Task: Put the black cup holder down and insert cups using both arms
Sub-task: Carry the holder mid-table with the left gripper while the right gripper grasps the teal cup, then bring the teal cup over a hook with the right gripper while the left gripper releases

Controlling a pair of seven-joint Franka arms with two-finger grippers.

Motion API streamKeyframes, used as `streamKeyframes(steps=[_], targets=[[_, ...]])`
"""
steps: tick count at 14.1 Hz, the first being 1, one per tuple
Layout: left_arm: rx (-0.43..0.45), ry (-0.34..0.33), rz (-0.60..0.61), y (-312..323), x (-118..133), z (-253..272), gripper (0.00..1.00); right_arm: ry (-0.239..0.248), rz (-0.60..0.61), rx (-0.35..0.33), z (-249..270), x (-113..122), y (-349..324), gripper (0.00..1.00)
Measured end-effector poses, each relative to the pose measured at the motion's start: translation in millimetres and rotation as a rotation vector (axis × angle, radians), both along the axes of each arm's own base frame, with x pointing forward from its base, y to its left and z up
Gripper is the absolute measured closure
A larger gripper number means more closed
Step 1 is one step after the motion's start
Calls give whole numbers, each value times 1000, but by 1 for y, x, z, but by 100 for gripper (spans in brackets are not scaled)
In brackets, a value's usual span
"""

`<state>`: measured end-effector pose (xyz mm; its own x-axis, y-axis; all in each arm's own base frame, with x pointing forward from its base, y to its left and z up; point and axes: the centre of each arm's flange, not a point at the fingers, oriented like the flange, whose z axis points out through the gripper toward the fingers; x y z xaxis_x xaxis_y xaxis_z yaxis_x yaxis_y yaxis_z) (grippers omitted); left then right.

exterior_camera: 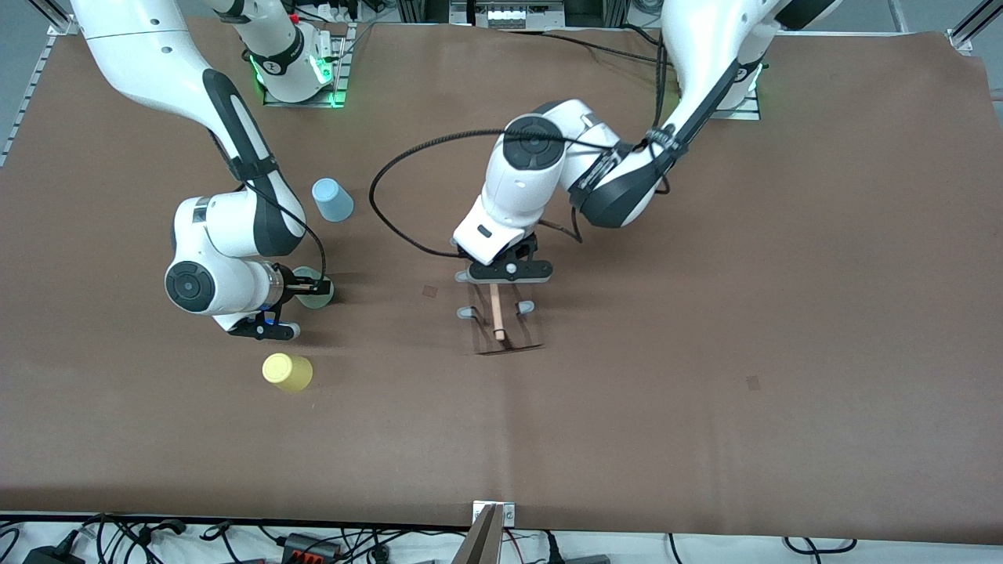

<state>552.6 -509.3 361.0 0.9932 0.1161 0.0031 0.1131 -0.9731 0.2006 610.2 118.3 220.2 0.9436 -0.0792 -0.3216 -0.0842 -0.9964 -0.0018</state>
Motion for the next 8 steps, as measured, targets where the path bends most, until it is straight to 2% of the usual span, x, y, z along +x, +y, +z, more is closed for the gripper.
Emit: streamKeyframes(steps=[1,4,8], targets=[[-1,1,-2,-2,-1,-1,84,8,1,0,2,-1,0,34],[-5,-1,-1,-10,-6,1,84,22,7,3,23,7,3,34],[-4,4,8,-17,-13,0,84,4,20,26,99,33,12,34]])
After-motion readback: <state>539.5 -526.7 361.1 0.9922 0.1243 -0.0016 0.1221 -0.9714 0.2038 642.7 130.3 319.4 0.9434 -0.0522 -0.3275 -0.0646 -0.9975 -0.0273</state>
